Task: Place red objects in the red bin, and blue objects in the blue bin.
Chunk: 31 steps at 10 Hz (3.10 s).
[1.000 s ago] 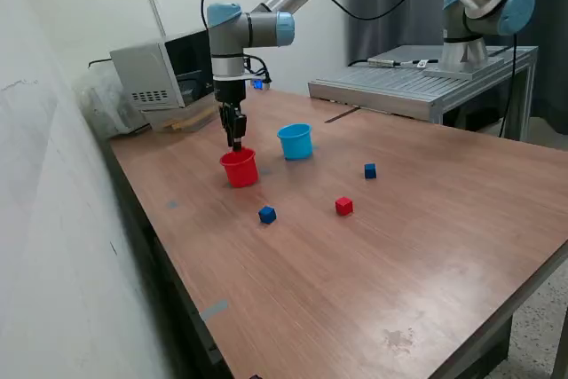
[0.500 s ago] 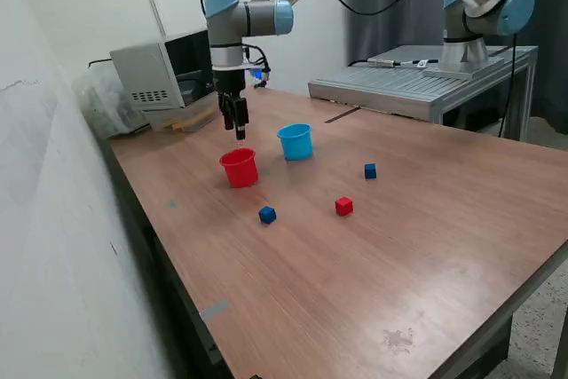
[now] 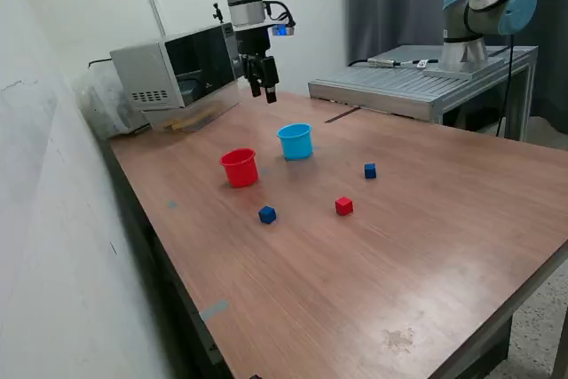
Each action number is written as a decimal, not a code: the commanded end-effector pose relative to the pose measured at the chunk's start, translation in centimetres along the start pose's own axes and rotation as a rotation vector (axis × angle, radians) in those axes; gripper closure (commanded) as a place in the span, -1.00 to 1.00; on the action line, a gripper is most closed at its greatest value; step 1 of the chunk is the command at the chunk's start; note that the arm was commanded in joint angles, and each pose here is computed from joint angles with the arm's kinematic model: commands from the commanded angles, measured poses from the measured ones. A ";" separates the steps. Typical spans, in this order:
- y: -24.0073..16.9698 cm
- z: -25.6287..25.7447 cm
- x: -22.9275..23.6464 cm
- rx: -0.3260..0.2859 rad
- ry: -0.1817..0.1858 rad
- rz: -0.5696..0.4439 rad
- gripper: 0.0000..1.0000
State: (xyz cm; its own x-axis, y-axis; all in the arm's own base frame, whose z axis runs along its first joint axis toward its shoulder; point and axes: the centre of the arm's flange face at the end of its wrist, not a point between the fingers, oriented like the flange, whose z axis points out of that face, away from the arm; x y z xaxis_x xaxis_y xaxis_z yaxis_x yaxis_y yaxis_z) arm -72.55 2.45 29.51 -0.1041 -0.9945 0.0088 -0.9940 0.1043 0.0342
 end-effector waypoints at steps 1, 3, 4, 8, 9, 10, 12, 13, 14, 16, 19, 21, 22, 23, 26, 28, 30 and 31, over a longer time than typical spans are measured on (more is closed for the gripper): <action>-4.5 1.0 3.4 0.113 0.013 -0.037 -1.00; -7.4 2.9 6.0 0.177 0.021 -0.053 -1.00; -9.2 4.9 8.0 0.223 0.045 -0.019 -1.00; -13.3 7.4 15.3 0.204 0.046 -0.215 -1.00; -13.1 7.5 15.5 0.165 0.052 -0.284 -1.00; -12.9 7.8 15.9 0.154 0.061 -0.400 -1.00; -12.2 9.4 15.8 0.138 0.071 -0.568 -1.00; -11.9 10.9 15.8 0.144 0.075 -0.606 -1.00; -11.8 12.5 16.0 0.152 0.079 -0.643 -1.00; -12.1 14.0 17.6 0.138 0.077 -0.726 -1.00; -12.0 15.9 18.0 0.149 0.084 -0.769 -1.00; -11.9 19.1 18.0 0.167 0.084 -0.790 -1.00; -11.5 19.7 17.9 0.170 0.083 -0.788 -1.00; -11.2 19.6 18.0 0.166 0.082 -0.789 -1.00; -10.6 19.4 17.4 0.159 0.071 -0.781 -1.00; -10.5 19.3 16.9 0.163 0.054 -0.777 -1.00; -10.5 19.3 16.7 0.163 0.053 -0.775 1.00; -10.5 19.3 16.7 0.168 0.039 -0.776 1.00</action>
State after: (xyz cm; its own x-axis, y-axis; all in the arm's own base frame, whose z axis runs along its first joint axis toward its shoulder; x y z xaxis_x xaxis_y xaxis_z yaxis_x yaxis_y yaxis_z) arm -64.52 -15.43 9.98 0.6181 -0.7811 0.0888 -0.7749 -0.6244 -0.0988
